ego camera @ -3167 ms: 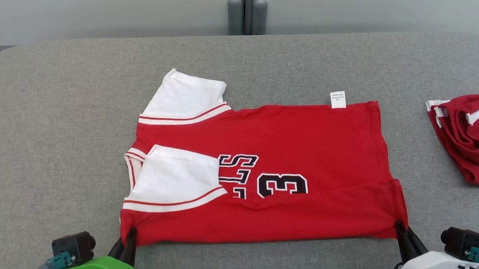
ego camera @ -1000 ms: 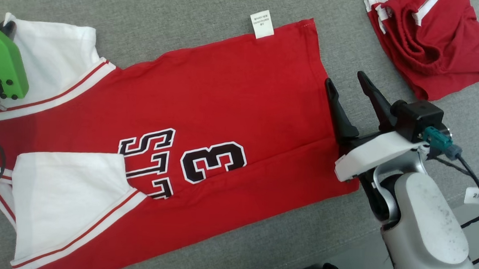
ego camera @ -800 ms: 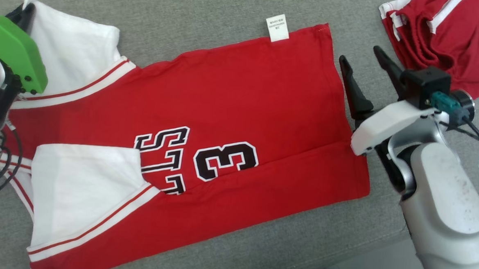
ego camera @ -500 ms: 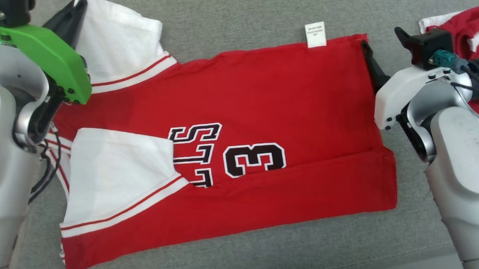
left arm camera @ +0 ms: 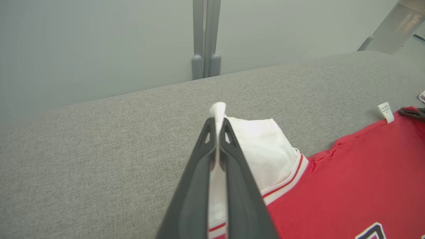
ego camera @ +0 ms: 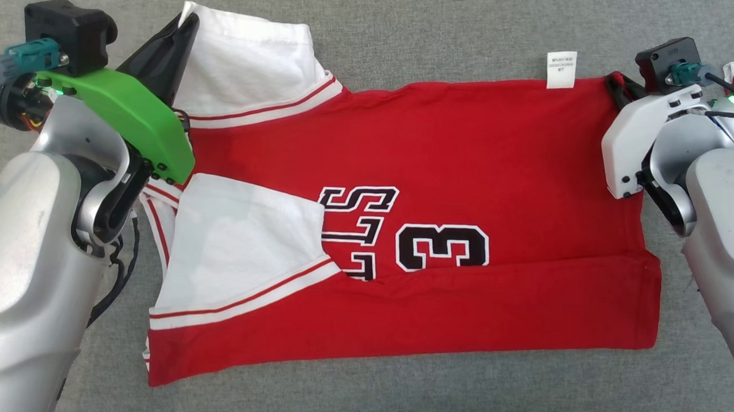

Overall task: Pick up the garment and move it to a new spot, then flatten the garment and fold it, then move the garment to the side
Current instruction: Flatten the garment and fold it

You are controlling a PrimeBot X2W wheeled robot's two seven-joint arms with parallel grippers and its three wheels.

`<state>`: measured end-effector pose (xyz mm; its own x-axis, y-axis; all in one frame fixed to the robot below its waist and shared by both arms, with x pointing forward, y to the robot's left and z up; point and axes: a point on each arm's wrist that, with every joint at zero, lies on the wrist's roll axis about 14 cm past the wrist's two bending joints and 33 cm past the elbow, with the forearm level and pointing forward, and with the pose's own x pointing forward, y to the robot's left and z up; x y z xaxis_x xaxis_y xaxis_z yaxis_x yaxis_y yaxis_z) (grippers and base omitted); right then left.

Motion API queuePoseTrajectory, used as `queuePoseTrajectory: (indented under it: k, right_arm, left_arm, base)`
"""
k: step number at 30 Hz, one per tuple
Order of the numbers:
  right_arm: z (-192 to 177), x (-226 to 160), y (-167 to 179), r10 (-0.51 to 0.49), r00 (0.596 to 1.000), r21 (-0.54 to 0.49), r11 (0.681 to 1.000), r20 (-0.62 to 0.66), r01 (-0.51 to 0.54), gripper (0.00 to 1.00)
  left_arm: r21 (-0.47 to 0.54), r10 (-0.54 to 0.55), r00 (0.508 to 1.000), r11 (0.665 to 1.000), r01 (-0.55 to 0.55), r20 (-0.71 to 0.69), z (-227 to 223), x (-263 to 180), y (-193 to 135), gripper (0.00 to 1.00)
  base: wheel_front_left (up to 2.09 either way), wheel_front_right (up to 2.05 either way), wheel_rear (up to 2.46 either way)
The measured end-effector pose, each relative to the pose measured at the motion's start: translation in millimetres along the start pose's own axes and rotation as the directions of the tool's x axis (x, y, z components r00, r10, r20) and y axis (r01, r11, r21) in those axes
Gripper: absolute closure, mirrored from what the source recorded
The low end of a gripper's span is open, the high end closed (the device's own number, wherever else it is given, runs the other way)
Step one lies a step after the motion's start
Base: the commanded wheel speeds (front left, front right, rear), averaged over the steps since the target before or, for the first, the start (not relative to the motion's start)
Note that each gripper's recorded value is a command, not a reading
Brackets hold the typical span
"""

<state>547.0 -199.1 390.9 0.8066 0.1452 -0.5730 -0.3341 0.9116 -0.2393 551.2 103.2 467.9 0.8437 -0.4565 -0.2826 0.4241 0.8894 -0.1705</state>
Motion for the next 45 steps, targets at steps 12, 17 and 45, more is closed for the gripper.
queuePoseTrajectory:
  k: [12,17,45]
  right_arm:
    - [43.8,-36.3,-1.0,-0.035,0.957,0.085,0.996,0.290,0.011,1.00]
    - [32.5,-66.3,3.5,-0.060,0.934,0.143,0.990,0.352,0.010,1.00]
    - [-25.8,-156.4,42.4,-0.158,0.935,0.340,0.939,0.317,0.044,0.62]
  left_arm:
    - [-0.051,0.016,0.996,0.999,-0.011,0.087,4.3,-39.0,-11.3,1.00]
    - [-0.099,0.043,0.994,0.995,-0.033,0.100,-7.6,-75.3,-21.0,1.00]
    - [-0.375,0.234,0.971,0.897,-0.232,-0.042,-109.5,-177.3,-45.2,0.00]
  base:
    - [0.00,0.00,0.00]
    - [0.00,0.00,0.00]
    - [0.00,0.00,0.00]
